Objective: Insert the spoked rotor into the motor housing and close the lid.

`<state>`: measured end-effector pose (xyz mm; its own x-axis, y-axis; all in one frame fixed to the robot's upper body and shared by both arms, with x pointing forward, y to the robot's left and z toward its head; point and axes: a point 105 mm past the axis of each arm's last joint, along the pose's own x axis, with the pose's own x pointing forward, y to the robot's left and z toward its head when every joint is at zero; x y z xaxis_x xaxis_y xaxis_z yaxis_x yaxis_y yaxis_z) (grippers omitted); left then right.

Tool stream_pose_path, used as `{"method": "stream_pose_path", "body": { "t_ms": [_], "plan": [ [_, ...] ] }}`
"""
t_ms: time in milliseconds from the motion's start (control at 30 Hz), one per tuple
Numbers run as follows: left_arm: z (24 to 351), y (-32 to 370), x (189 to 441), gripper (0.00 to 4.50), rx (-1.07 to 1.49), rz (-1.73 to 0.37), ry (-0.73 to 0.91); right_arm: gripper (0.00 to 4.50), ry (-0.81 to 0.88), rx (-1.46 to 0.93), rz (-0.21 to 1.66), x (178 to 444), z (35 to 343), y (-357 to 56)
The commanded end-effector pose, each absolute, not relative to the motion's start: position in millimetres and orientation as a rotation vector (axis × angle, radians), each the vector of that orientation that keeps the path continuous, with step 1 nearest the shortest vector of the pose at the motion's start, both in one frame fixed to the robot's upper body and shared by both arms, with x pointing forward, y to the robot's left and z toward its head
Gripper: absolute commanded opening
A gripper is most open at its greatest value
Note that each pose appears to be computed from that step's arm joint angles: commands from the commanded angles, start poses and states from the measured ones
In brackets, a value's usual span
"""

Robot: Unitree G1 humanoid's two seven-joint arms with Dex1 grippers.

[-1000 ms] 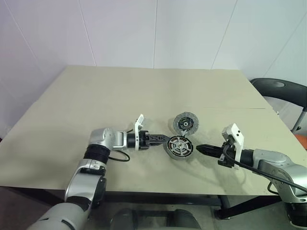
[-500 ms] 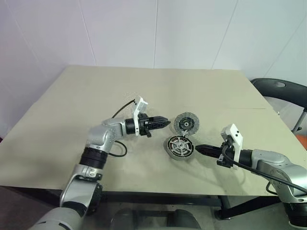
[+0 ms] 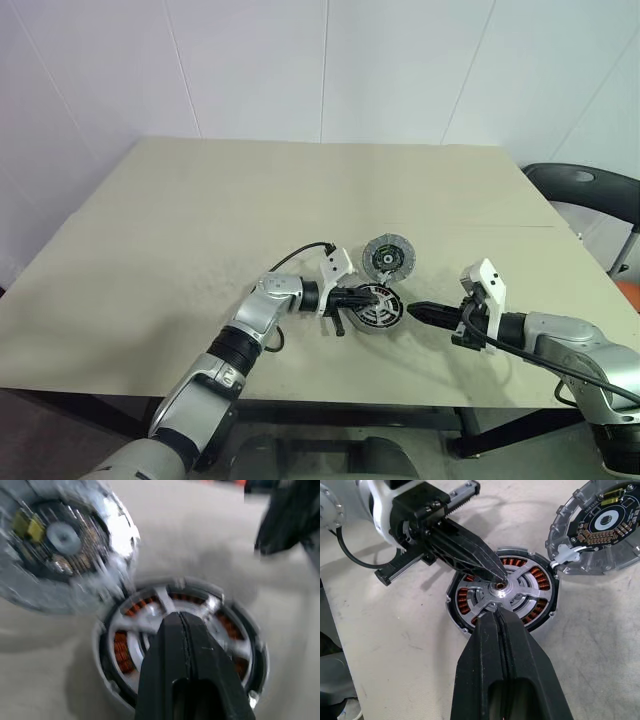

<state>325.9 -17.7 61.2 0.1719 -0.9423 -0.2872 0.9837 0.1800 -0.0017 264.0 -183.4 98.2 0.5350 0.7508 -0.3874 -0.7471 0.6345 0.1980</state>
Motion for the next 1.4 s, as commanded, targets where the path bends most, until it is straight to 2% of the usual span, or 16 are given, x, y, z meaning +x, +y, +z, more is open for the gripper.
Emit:
{"method": "stream_pose_path", "body": {
  "t_ms": [33,233,333,433,600,733,867,1100,1200,1233,1400],
  "plan": [
    [50,-8,327,0.01,0.259,-1.367,0.28,0.0,0.418,-0.004,0.912,264,109,-178],
    [97,1,342,0.01,0.04,-1.319,0.143,0.0,0.327,0.019,0.952,269,124,-166],
    [109,14,341,0.01,0.094,-1.316,0.066,0.0,0.293,-0.018,0.966,275,130,-159],
    [117,31,336,0.01,0.13,-1.304,0.007,0.0,0.335,-0.045,1.052,268,129,-144],
    [114,63,324,0.01,0.134,-1.276,0.009,0.0,0.427,-0.223,1.123,266,116,-131],
    [101,83,317,0.01,0.148,-1.226,0.045,0.0,0.467,-0.448,1.079,284,112,-139],
    [87,96,316,0.0,0.187,-1.154,0.072,0.94,0.466,-0.601,1.106,293,116,-140],
    [82,100,315,0.0,0.152,-1.094,0.065,3.35,0.576,-0.78,1.252,279,115,-151],
    [82,100,316,0.0,0.147,-1.082,0.065,4.36,0.594,-0.844,1.244,282,110,-156],
    [81,100,317,0.0,0.148,-1.076,0.065,4.48,0.592,-0.855,1.24,284,108,-156],
    [81,101,320,0.0,0.15,-1.062,0.064,4.48,0.573,-0.877,1.216,291,102,-156]
  ]
}}
